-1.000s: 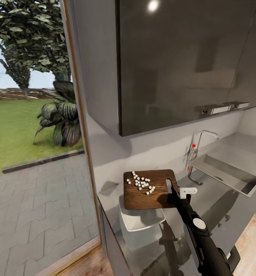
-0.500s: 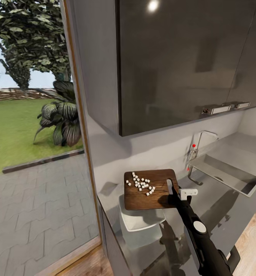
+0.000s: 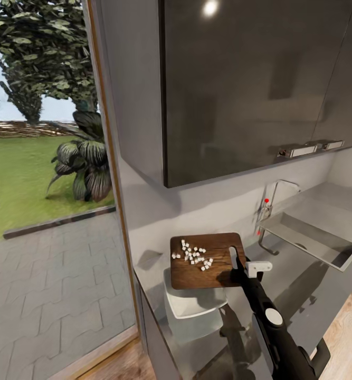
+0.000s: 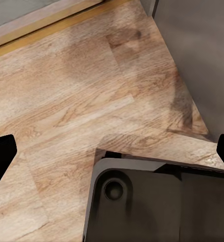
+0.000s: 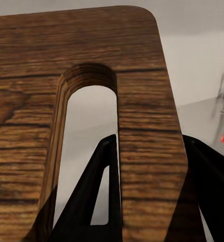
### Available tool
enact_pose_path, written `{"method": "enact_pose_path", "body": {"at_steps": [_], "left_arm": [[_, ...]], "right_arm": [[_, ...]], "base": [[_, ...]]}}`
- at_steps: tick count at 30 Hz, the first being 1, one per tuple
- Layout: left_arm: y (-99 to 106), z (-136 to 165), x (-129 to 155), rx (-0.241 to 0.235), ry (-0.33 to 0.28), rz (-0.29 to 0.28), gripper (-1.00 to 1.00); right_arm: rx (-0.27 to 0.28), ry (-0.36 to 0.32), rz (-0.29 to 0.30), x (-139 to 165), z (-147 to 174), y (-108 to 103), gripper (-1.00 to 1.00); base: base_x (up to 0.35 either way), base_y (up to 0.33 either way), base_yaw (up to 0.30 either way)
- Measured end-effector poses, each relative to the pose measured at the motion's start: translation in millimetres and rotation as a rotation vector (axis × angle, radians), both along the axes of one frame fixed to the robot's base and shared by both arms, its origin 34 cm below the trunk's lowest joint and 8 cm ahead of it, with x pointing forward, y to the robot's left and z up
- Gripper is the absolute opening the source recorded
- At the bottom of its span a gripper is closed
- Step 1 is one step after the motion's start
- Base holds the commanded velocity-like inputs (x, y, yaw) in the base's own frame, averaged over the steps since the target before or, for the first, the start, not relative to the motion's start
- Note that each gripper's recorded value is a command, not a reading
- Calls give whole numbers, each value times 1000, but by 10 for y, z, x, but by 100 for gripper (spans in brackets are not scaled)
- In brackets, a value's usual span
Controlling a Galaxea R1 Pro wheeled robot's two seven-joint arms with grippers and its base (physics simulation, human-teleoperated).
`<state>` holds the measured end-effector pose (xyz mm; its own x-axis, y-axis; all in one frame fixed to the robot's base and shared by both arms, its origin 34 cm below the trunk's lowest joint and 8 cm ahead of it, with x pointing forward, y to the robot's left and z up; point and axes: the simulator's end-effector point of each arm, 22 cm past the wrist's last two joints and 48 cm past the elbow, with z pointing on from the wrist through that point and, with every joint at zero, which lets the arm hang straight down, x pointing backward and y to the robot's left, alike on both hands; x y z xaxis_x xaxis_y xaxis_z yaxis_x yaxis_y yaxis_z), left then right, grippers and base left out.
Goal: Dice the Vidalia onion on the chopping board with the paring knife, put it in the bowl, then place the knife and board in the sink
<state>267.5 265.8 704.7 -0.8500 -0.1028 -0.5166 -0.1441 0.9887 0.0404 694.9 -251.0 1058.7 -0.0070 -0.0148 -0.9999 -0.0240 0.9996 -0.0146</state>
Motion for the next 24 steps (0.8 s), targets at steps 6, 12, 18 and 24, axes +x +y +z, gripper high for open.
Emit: {"method": "enact_pose_path", "body": {"at_steps": [6, 12, 18, 24], "left_arm": [[0, 0, 0, 0, 0, 0, 100], [0, 0, 0, 0, 0, 0, 100], [0, 0, 0, 0, 0, 0, 100], [0, 0, 0, 0, 0, 0, 100]], "right_arm": [[-3, -36, -21, -5, 56, -44, -100], [-4, -47, -34, -12, 47, -70, -100], [-3, -47, -42, -12, 46, -86, -100], [-4, -47, -43, -12, 47, -88, -100]], "base": [[0, 0, 0], [0, 0, 0], [7, 0, 0], [25, 0, 0]]}}
